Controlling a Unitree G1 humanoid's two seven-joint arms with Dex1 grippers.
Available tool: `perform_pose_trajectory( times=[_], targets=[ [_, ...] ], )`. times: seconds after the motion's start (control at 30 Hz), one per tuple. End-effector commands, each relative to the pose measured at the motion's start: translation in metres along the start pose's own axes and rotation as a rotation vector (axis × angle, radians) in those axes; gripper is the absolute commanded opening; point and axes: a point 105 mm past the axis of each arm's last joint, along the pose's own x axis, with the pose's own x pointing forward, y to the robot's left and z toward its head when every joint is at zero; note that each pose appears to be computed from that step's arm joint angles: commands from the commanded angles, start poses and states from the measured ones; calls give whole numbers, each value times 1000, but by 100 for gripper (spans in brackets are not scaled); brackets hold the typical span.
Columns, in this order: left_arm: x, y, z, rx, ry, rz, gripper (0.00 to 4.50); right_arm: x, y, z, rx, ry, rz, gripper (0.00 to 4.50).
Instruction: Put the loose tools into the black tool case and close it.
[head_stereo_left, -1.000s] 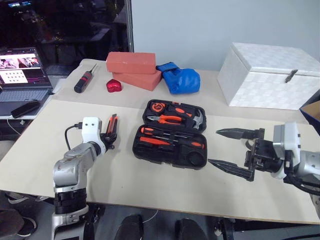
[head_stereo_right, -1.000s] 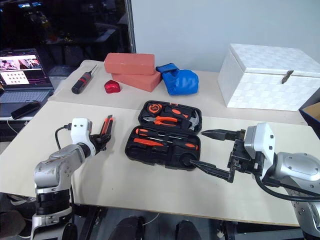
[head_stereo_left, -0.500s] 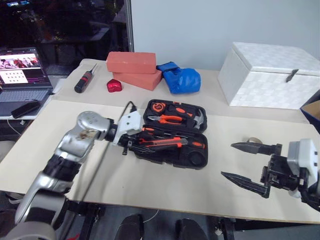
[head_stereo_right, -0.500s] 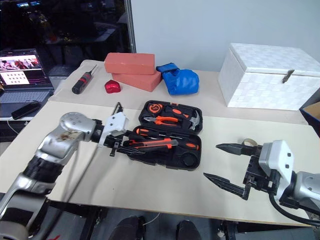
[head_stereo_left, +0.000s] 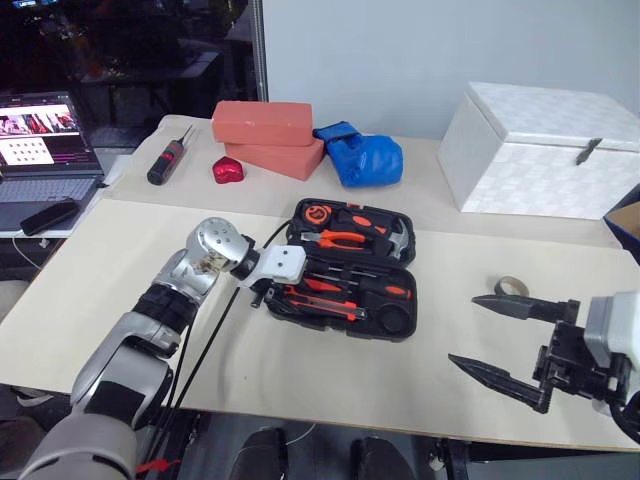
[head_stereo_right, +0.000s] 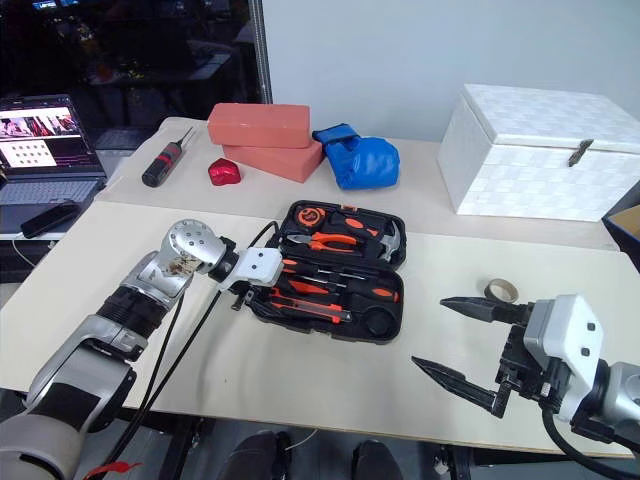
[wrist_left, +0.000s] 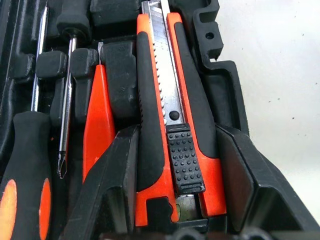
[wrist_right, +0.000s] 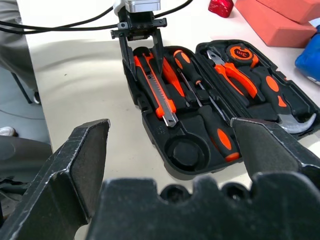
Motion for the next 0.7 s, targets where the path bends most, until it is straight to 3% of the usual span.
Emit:
perform_pose_trajectory(
  times=[0.03,0.07,0.2,0.33,0.43,0.53,0.6,0.7],
  targets=[
    [7,-2,4,-15,-19,-46,229,-2,1,8,-29,-10,-2,450],
    [7,0,8,-46,-56,-44,281,-2,1,8,-28,-10,-2,450],
    [-15,10,36,-160,-276,9,410,0,0,8,-26,-11,6,450],
    [-37,19,43,-313,-400,81,410,1,-2,7,-25,-16,9,450],
    [-44,21,44,-408,-467,181,332,3,-4,7,-23,-26,13,450],
    [-30,13,39,-454,-436,241,225,4,-5,7,-18,-31,18,450],
    [-20,7,34,-466,-391,266,143,5,-6,6,-17,-32,21,450],
    [11,-7,6,-541,-225,287,22,6,-6,7,-14,-32,36,450]
  ],
)
